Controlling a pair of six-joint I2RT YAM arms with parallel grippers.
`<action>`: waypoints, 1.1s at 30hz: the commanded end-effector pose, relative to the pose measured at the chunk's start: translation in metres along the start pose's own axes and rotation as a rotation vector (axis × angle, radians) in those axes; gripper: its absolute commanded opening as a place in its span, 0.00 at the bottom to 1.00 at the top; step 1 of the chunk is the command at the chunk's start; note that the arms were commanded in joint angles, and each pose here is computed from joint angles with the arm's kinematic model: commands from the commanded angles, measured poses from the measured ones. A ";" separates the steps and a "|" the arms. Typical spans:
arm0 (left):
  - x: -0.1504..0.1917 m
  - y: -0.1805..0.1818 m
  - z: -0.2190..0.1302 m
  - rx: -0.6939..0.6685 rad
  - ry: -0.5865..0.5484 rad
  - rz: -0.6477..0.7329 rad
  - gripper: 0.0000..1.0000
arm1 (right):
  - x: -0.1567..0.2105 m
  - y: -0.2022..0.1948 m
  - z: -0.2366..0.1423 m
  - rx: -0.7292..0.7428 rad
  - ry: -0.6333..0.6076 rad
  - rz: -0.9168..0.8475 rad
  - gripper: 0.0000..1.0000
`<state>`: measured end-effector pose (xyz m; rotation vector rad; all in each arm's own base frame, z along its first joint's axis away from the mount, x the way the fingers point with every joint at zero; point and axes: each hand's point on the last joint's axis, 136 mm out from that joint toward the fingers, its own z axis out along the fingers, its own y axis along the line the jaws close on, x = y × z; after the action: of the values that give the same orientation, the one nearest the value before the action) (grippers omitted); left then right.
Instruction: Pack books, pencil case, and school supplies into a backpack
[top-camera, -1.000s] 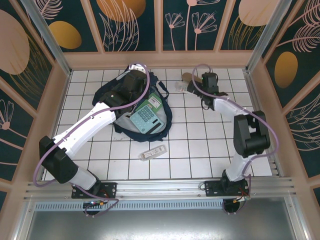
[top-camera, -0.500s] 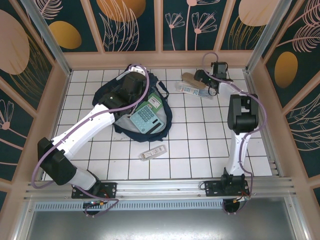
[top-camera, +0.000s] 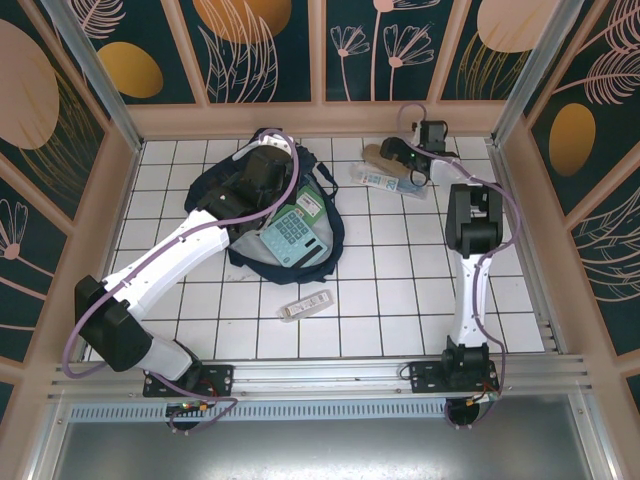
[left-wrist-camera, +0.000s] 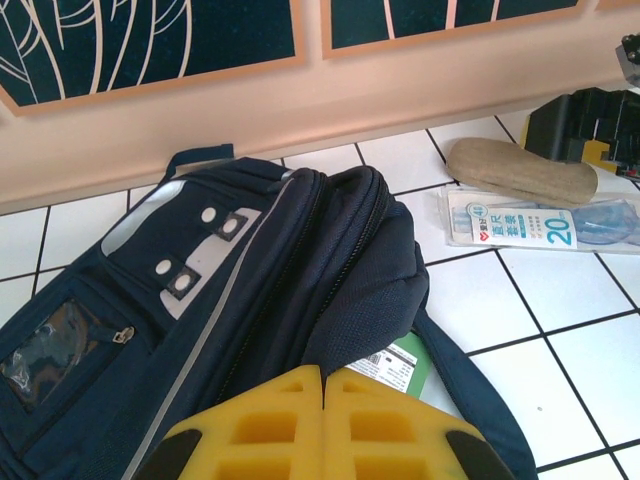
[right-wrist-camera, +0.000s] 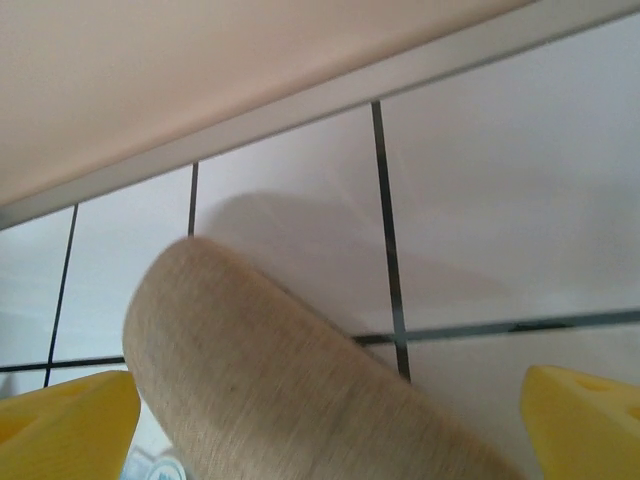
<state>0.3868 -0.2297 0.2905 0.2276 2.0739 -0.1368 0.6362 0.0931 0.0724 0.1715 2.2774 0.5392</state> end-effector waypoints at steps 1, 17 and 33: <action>-0.031 0.005 -0.018 0.006 -0.111 -0.041 0.00 | 0.018 0.010 0.006 -0.030 0.070 -0.041 0.96; -0.028 0.001 -0.015 0.025 -0.102 -0.043 0.00 | 0.048 0.033 -0.008 0.048 0.071 -0.150 0.90; -0.028 0.003 -0.014 0.013 -0.101 -0.041 0.00 | 0.046 0.033 0.028 0.089 0.094 -0.202 0.78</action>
<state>0.3866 -0.2311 0.2890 0.2318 2.0740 -0.1457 0.6255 0.1400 0.0522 -0.0067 2.3374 0.3848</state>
